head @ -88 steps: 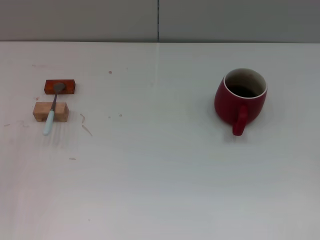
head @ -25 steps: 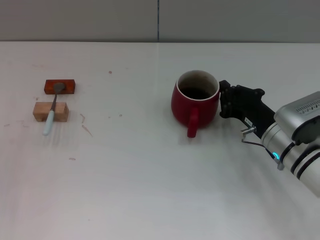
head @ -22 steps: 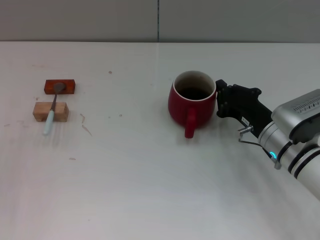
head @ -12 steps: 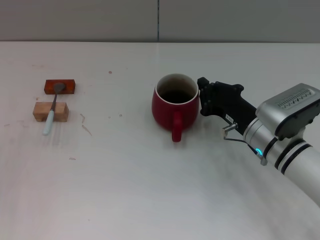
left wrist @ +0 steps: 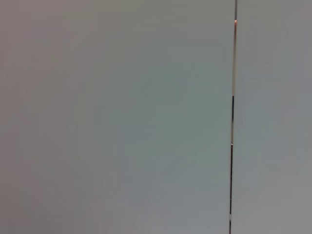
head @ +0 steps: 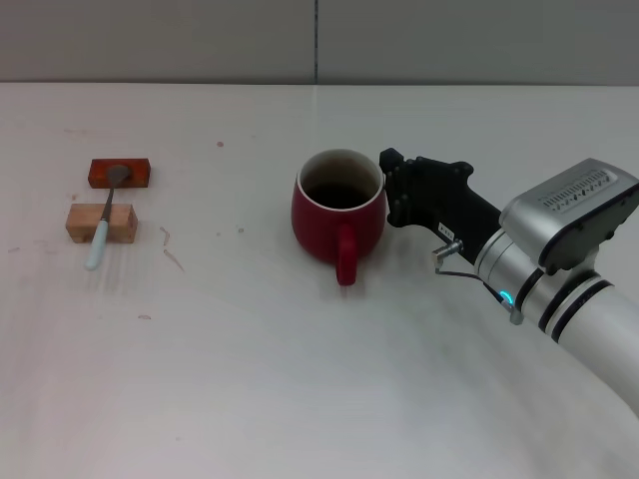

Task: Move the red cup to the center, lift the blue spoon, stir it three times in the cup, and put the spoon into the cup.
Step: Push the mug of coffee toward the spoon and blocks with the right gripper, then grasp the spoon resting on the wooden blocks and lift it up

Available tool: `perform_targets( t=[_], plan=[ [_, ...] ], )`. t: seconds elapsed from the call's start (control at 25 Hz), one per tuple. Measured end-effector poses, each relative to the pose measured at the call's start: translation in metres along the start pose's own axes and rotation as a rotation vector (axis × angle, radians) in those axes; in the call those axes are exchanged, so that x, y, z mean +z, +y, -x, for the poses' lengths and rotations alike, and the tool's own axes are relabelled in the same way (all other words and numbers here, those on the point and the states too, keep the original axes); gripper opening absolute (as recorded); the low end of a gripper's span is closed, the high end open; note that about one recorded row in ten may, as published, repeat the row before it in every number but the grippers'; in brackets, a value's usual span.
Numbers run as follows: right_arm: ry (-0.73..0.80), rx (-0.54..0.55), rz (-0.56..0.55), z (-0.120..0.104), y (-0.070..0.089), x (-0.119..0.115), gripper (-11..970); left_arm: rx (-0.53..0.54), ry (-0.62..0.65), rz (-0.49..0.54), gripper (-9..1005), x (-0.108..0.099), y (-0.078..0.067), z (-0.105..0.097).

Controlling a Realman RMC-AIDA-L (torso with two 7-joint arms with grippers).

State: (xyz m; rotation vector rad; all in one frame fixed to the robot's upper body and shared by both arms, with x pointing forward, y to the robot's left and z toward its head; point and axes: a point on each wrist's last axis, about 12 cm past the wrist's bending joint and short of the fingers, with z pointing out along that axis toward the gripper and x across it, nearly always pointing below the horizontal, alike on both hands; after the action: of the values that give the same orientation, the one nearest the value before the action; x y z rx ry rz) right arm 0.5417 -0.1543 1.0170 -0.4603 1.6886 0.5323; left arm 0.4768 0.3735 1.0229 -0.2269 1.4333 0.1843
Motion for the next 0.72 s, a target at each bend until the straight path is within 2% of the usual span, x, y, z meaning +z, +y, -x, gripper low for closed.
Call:
perform_targets(
  t=[0.2,0.36,0.52,0.72],
  plan=[
    [-0.014,0.009,-0.038,-0.002,-0.008,-0.007,130,0.001,0.002,0.000,828,0.000,0.000,0.000],
    [-0.085,0.032,-0.157,-0.010,-0.030,-0.037,137,0.003,0.007,-0.001,828,-0.001,0.000,-0.001],
    [-0.206,0.032,-0.335,-0.018,-0.057,-0.089,143,0.007,0.017,-0.020,828,-0.003,-0.003,-0.003],
    [-0.413,0.031,-0.672,-0.023,-0.080,-0.173,152,-0.030,0.038,-0.052,828,-0.009,-0.006,-0.007]
  ],
)
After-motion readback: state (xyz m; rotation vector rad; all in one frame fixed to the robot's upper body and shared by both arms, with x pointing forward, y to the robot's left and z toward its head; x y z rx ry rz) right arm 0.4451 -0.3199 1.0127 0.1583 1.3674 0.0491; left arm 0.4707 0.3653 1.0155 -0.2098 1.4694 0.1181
